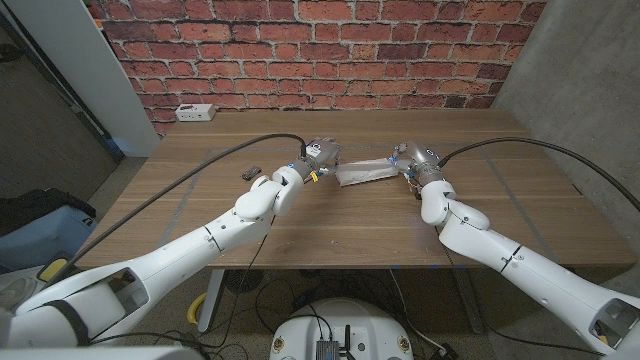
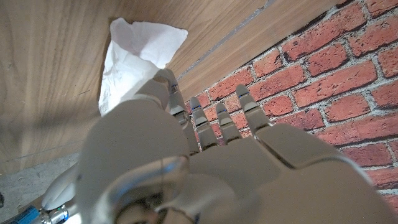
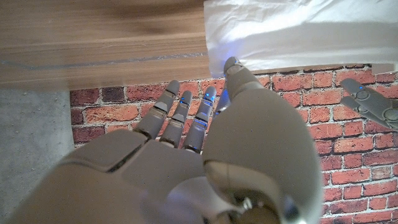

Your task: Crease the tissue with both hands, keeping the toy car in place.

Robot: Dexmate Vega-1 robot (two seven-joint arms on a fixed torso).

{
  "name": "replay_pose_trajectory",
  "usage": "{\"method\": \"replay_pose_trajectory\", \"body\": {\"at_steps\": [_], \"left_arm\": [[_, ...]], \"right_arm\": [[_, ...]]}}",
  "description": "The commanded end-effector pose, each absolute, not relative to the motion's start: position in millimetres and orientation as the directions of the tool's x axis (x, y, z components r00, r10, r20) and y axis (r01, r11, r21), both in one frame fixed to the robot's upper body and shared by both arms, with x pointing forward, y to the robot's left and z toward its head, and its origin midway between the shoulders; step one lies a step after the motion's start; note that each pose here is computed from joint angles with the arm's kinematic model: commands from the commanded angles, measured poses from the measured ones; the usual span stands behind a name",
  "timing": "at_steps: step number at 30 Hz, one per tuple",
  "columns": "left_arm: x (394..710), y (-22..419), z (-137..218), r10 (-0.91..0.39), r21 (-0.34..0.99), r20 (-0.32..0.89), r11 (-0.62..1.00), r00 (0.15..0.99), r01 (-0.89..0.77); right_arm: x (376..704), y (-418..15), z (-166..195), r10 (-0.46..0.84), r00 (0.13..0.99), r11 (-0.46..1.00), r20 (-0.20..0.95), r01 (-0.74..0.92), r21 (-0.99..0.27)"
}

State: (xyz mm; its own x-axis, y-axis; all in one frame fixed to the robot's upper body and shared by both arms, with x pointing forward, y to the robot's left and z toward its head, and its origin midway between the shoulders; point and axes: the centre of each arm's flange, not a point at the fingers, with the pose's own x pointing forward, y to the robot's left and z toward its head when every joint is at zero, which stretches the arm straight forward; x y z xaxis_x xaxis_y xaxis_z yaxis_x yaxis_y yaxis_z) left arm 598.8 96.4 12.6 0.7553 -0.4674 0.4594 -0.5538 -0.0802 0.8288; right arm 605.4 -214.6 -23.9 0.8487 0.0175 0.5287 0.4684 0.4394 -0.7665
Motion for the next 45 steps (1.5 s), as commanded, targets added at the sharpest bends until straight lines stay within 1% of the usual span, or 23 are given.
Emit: {"method": "replay_pose_trajectory", "body": {"at_steps": [1,10,16,34,45], "left_arm": [[615.9,96.4,19.2,-0.436,0.811,0.482,-0.108,0.76,-0.575],[623.8,98.3,18.2,-0.411,0.817,0.477,-0.12,0.777,-0.564],[628.2,102.9,17.5,-0.391,0.828,0.478,-0.099,0.787,-0.552],[634.1,106.3,20.9,-0.323,0.817,0.525,-0.069,0.788,-0.573],[637.5,110.9,20.9,-0.256,0.818,0.555,-0.006,0.791,-0.576]], "right_arm": [[619.2,-208.0,-16.5,0.037,0.844,0.402,0.535,0.478,-0.781],[629.5,-198.5,-5.4,0.066,0.827,0.385,0.558,0.495,-0.779],[633.8,-192.7,1.2,0.078,0.819,0.378,0.569,0.504,-0.777],[642.2,-178.0,12.6,0.122,0.812,0.343,0.571,0.506,-0.791],[644.0,-173.5,16.4,0.147,0.809,0.339,0.569,0.499,-0.797]]}}
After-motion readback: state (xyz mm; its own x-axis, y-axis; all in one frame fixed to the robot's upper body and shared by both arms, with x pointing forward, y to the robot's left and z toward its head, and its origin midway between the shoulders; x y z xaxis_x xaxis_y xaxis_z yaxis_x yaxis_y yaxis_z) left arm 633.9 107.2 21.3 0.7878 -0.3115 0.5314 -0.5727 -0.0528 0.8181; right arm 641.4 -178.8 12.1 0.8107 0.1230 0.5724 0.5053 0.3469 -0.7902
